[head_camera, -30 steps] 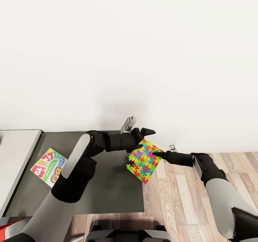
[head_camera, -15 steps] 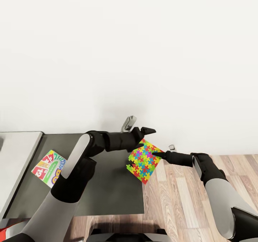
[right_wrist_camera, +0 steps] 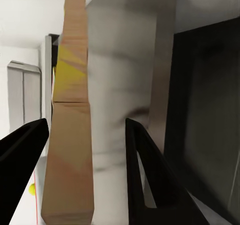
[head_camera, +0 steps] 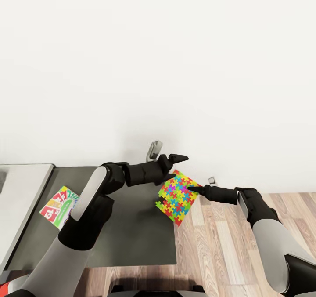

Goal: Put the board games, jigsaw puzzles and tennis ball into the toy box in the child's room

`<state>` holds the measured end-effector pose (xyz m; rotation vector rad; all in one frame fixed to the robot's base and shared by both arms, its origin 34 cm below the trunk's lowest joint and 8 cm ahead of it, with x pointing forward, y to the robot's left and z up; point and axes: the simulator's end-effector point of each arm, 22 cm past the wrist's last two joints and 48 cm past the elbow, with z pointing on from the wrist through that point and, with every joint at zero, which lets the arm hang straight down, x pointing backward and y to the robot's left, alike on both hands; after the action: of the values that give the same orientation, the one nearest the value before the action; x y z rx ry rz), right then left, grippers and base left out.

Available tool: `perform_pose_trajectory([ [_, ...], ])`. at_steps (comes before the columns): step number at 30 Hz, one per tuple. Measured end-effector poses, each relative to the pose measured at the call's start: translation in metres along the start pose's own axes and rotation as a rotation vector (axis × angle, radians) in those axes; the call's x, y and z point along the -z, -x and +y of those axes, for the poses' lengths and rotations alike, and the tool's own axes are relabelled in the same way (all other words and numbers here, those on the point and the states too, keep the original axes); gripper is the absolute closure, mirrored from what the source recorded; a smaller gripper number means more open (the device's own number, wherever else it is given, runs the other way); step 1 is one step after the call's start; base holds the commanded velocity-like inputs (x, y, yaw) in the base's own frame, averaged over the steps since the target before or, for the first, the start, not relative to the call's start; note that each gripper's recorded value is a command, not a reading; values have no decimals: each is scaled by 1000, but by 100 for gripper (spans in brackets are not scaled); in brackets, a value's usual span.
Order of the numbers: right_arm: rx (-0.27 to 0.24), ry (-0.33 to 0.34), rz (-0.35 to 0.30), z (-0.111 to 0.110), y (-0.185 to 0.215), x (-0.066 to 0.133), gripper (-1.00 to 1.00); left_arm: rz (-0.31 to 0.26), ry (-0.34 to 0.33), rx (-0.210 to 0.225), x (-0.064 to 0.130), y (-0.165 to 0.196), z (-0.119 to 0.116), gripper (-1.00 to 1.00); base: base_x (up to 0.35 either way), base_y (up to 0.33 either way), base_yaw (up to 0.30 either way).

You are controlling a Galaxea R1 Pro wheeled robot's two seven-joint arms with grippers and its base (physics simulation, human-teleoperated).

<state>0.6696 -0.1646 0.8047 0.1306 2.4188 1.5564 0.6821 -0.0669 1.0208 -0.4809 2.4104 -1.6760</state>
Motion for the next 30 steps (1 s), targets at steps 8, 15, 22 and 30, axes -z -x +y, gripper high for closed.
perform_pose_trajectory([
  [8,14,0,-18,5,8,7,100,-40,-22,-1,23,16,13,-100,0,0,0],
  [15,30,-17,-35,5,17,22,100,-83,-61,15,45,29,21,-100,0,0,0],
  [22,43,-29,-46,4,23,33,100,-102,-78,23,55,34,25,-100,0,0,0],
  [30,66,-38,-58,6,32,39,100,-107,-76,27,57,35,29,-100,0,0,0],
])
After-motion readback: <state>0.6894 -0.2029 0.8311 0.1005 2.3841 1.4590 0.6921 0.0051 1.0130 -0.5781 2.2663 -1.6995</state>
